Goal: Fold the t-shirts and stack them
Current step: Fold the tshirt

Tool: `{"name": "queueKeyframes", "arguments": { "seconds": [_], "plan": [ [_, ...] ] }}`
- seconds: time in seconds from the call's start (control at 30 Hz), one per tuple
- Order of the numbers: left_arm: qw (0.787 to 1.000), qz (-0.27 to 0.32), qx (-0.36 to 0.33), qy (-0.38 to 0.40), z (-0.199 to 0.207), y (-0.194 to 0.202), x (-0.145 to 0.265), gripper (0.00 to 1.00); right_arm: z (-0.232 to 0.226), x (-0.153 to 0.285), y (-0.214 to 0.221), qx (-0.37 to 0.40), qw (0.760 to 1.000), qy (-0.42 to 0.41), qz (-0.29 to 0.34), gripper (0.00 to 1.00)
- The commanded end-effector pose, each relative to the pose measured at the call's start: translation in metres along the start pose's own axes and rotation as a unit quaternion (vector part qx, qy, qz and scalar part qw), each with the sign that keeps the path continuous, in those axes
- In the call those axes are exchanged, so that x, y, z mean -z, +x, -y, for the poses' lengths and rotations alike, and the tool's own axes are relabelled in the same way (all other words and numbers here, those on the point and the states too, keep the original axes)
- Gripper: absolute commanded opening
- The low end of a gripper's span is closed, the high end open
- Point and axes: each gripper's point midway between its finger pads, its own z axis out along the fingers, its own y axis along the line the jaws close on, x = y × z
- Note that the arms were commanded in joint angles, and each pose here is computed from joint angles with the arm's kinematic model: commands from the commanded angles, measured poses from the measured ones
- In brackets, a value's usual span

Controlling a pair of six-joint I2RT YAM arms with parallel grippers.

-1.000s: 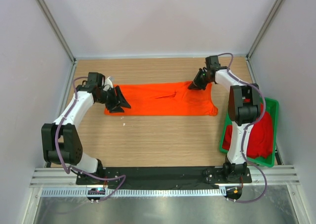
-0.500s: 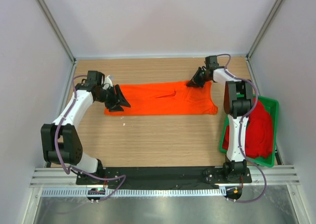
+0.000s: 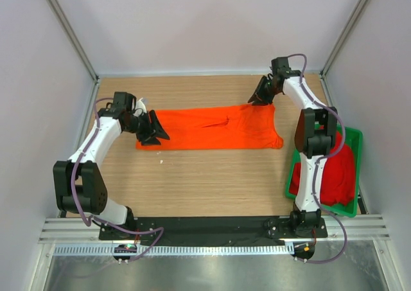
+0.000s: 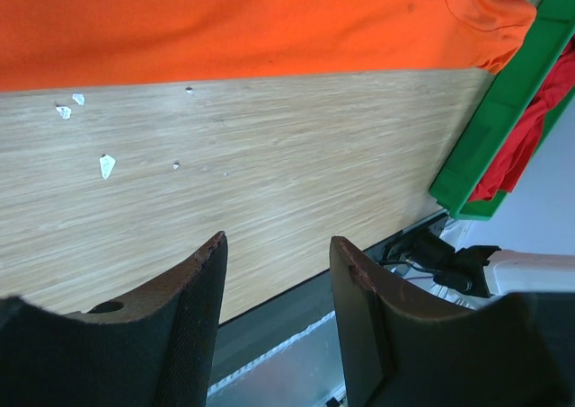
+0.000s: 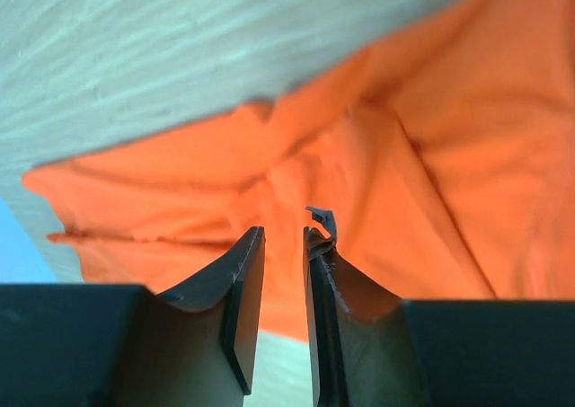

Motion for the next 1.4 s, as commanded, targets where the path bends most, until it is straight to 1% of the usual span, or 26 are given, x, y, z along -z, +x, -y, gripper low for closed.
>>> {"name": "queueKeyframes", "arguments": {
  "seconds": [0.0, 0.07, 0.1, 0.13, 0.17, 0.23, 0.27, 0.33, 0.43, 0.63, 0.73, 0.77, 0.8, 0.9, 0.97, 1.07, 1.17, 1.27, 1.3, 1.37],
  "plan": [
    [1.000, 0.009, -0.016, 0.015, 0.010, -0.003, 0.006, 0.51, -0.004, 0.067, 0.009, 0.022, 0.999, 0.026, 0.021, 0.31],
    [1.000, 0.012, -0.013, 0.020, 0.012, -0.004, 0.005, 0.51, 0.015, 0.071, 0.030, 0.014, 0.999, 0.045, 0.002, 0.31],
    [1.000, 0.011, -0.012, 0.023, 0.012, -0.003, 0.004, 0.51, 0.014, 0.084, 0.034, 0.016, 0.999, 0.042, 0.008, 0.30],
    [1.000, 0.011, -0.010, 0.023, 0.011, -0.002, 0.004, 0.51, 0.031, 0.082, 0.050, 0.009, 0.998, 0.056, -0.010, 0.28],
    [1.000, 0.011, -0.011, 0.025, 0.012, -0.002, 0.004, 0.51, 0.037, 0.084, 0.057, 0.007, 0.998, 0.061, -0.015, 0.26],
    [1.000, 0.011, -0.010, 0.024, 0.010, 0.000, 0.003, 0.51, 0.048, 0.098, 0.065, 0.010, 0.997, 0.070, -0.010, 0.23],
    [1.000, 0.012, -0.010, 0.025, 0.011, 0.000, 0.004, 0.51, 0.061, 0.098, 0.078, 0.013, 0.996, 0.084, -0.023, 0.22],
    [1.000, 0.012, -0.008, 0.025, 0.011, 0.000, 0.004, 0.51, 0.079, 0.102, 0.094, 0.009, 0.994, 0.105, -0.030, 0.21],
    [1.000, 0.015, -0.008, 0.026, 0.012, 0.000, 0.005, 0.51, 0.103, 0.099, 0.110, 0.007, 0.991, 0.127, -0.041, 0.20],
    [0.999, 0.020, -0.009, 0.031, 0.017, -0.001, 0.009, 0.51, 0.119, 0.078, 0.112, 0.006, 0.989, 0.139, -0.045, 0.19],
    [0.999, 0.019, -0.008, 0.032, 0.018, 0.000, 0.010, 0.51, 0.139, 0.063, 0.108, 0.007, 0.982, 0.182, -0.054, 0.19],
    [0.999, 0.020, -0.008, 0.033, 0.018, 0.000, 0.011, 0.51, 0.156, 0.065, 0.101, -0.001, 0.977, 0.209, -0.048, 0.19],
    [0.999, 0.020, -0.010, 0.032, 0.019, 0.001, 0.011, 0.51, 0.163, 0.060, 0.102, -0.001, 0.974, 0.222, -0.054, 0.19],
    [0.999, 0.017, -0.008, 0.031, 0.018, 0.002, 0.012, 0.51, 0.166, 0.058, 0.088, 0.019, 0.971, 0.235, -0.046, 0.19],
    [0.999, 0.018, -0.007, 0.028, 0.017, 0.002, 0.011, 0.51, 0.172, 0.063, 0.083, 0.031, 0.965, 0.259, -0.040, 0.19],
    [1.000, 0.015, -0.006, 0.022, 0.014, 0.003, 0.009, 0.51, 0.167, 0.071, 0.077, 0.049, 0.965, 0.256, -0.037, 0.19],
    [1.000, 0.021, -0.004, 0.009, 0.009, -0.004, 0.004, 0.51, 0.147, 0.083, 0.078, 0.052, 0.975, 0.216, -0.030, 0.21],
    [0.999, 0.026, 0.008, -0.018, -0.002, -0.013, -0.005, 0.50, 0.136, 0.099, 0.079, 0.053, 0.978, 0.202, -0.021, 0.24],
    [0.999, 0.022, 0.019, -0.033, -0.010, -0.014, -0.011, 0.48, 0.135, 0.102, 0.078, 0.053, 0.978, 0.203, -0.018, 0.25],
    [0.997, 0.034, 0.027, -0.069, -0.024, -0.023, -0.015, 0.47, 0.138, 0.108, 0.077, 0.055, 0.975, 0.213, -0.016, 0.26]
  ]
}}
